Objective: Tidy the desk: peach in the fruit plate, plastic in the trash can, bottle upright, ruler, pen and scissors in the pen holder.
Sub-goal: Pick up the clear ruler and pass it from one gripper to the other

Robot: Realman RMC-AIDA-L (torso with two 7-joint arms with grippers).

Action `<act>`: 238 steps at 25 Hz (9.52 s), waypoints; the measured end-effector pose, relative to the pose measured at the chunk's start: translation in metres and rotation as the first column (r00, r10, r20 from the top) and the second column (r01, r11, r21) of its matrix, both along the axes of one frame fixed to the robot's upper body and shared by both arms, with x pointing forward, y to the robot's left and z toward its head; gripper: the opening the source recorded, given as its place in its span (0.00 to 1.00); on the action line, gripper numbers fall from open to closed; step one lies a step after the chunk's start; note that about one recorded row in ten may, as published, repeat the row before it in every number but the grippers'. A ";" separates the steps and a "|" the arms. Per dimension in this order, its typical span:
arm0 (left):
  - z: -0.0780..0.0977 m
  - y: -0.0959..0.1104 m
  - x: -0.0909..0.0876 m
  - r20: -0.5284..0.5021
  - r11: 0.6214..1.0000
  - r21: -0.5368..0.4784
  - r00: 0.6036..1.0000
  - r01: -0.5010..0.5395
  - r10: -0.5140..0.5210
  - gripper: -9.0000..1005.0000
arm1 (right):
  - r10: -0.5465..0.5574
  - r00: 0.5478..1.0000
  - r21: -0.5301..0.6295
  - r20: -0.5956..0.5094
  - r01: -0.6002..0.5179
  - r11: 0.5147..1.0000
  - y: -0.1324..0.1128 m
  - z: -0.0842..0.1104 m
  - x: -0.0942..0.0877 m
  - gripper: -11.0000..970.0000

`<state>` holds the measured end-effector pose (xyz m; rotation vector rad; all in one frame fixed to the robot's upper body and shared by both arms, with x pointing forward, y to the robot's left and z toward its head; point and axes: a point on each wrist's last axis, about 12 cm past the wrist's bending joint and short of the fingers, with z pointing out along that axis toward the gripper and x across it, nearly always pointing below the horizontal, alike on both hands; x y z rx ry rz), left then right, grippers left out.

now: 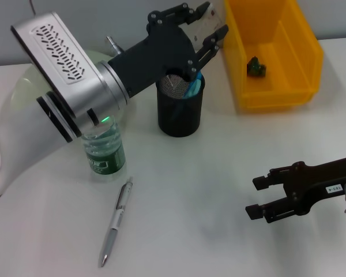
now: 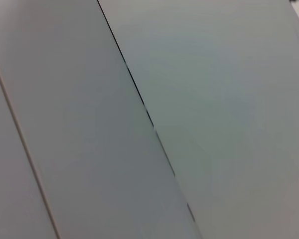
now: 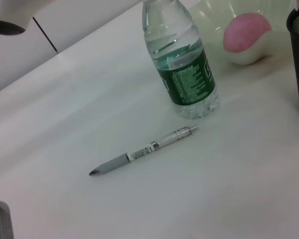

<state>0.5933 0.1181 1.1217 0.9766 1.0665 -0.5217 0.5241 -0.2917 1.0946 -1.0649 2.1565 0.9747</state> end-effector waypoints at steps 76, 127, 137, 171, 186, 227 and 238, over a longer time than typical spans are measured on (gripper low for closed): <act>-0.024 0.046 -0.075 -0.328 0.902 -0.296 0.853 0.314 -0.405 0.39 | 0.112 0.888 0.292 0.446 -0.263 0.920 0.021 0.028 0.014 0.87; -0.033 0.058 -0.067 -0.271 0.935 -0.353 0.953 0.035 -0.138 0.39 | -0.263 0.707 0.468 0.656 -0.108 0.877 0.054 -0.022 -0.002 0.86; -0.036 0.057 -0.064 -0.262 0.944 -0.330 0.961 -0.008 -0.084 0.39 | -0.308 0.672 0.477 0.673 -0.076 0.876 0.079 -0.033 -0.001 0.86; -0.042 0.057 -0.065 -0.252 0.947 -0.313 0.968 -0.068 -0.014 0.40 | -0.447 0.565 0.485 0.694 0.092 0.870 0.137 -0.050 -0.016 0.64; -0.043 0.056 -0.067 -0.241 0.948 -0.308 0.970 -0.077 0.001 0.40 | -0.495 0.522 0.488 0.694 0.164 0.857 0.145 -0.051 -0.020 0.53; -0.041 0.053 -0.068 -0.239 0.946 -0.317 0.971 -0.069 -0.010 0.40 | -0.518 0.548 0.509 0.657 0.184 0.841 0.161 -0.048 -0.021 0.25; -0.042 0.050 -0.071 -0.244 0.948 -0.315 0.969 -0.046 -0.034 0.40 | -0.482 0.522 0.450 0.704 0.198 0.871 0.176 -0.045 -0.014 0.06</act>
